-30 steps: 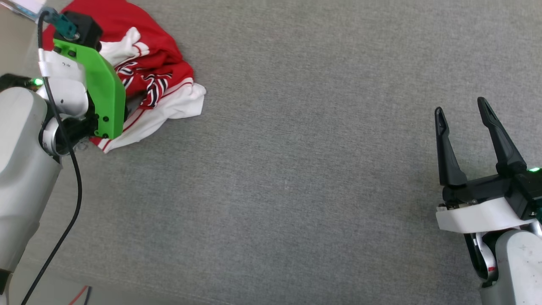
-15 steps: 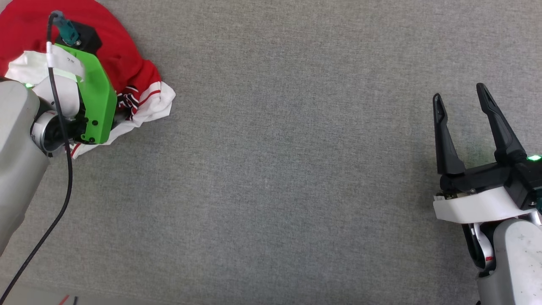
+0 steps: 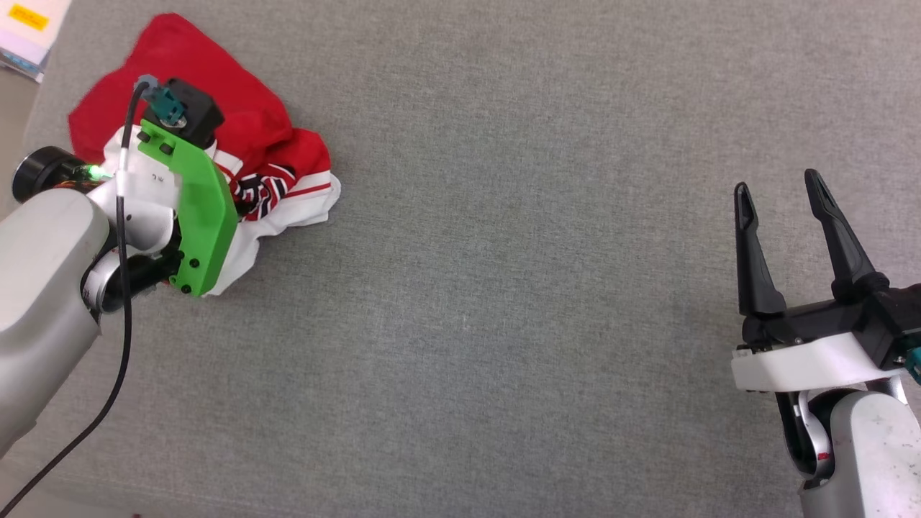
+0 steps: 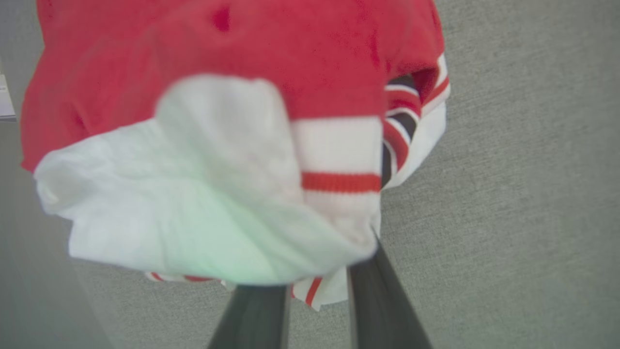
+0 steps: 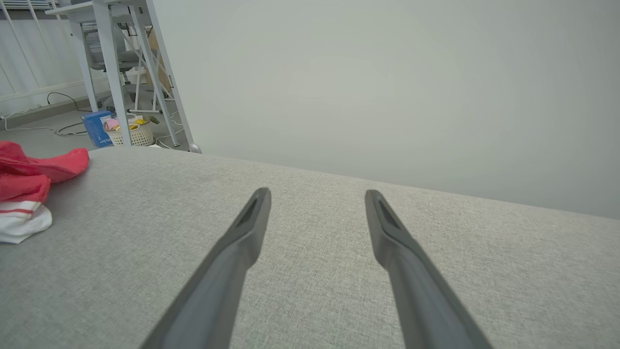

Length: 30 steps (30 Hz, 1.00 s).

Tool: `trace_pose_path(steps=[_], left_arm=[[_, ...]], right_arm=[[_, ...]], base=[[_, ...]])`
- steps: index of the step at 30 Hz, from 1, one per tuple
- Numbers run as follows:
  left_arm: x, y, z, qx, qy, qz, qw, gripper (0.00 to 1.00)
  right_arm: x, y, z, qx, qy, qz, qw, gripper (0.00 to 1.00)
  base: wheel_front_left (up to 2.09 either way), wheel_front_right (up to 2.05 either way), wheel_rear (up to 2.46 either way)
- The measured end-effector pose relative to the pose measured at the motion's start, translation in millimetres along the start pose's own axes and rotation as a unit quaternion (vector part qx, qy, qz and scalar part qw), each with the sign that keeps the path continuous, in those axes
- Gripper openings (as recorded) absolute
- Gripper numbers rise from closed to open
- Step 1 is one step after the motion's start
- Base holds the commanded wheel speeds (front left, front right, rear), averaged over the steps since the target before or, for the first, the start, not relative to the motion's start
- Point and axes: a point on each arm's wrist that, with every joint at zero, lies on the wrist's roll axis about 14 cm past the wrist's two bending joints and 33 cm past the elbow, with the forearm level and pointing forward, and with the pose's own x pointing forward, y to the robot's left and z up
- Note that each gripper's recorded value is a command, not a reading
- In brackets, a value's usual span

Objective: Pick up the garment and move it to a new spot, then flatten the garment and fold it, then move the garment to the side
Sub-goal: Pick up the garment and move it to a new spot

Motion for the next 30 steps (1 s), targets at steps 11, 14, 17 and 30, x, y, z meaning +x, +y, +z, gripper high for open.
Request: trace_pose_path(steps=[11, 14, 17, 30], left_arm=[[-49, -84, 60, 0.122, -0.099, -0.082, 0.984, 0.0], [-49, -123, 84, 0.163, -0.124, -0.122, 0.971, 0.0], [-46, -164, 103, 0.202, -0.141, -0.166, 0.955, 0.0], [11, -285, 135, 0.29, -0.132, -0.298, 0.9, 0.0]], right_arm=[[-16, -2, 38, 0.002, -0.035, -0.019, 0.999, 1.0], [-22, -10, 45, -0.001, -0.041, -0.033, 0.999, 1.0], [-28, -20, 51, -0.003, -0.047, -0.047, 0.998, 1.0], [-59, -85, 56, -0.01, -0.042, -0.142, 0.989, 1.0]], base=[[0.0, 0.0, 0.0], [0.0, 0.0, 0.0], [0.0, 0.0, 0.0], [0.0, 0.0, 0.0]])
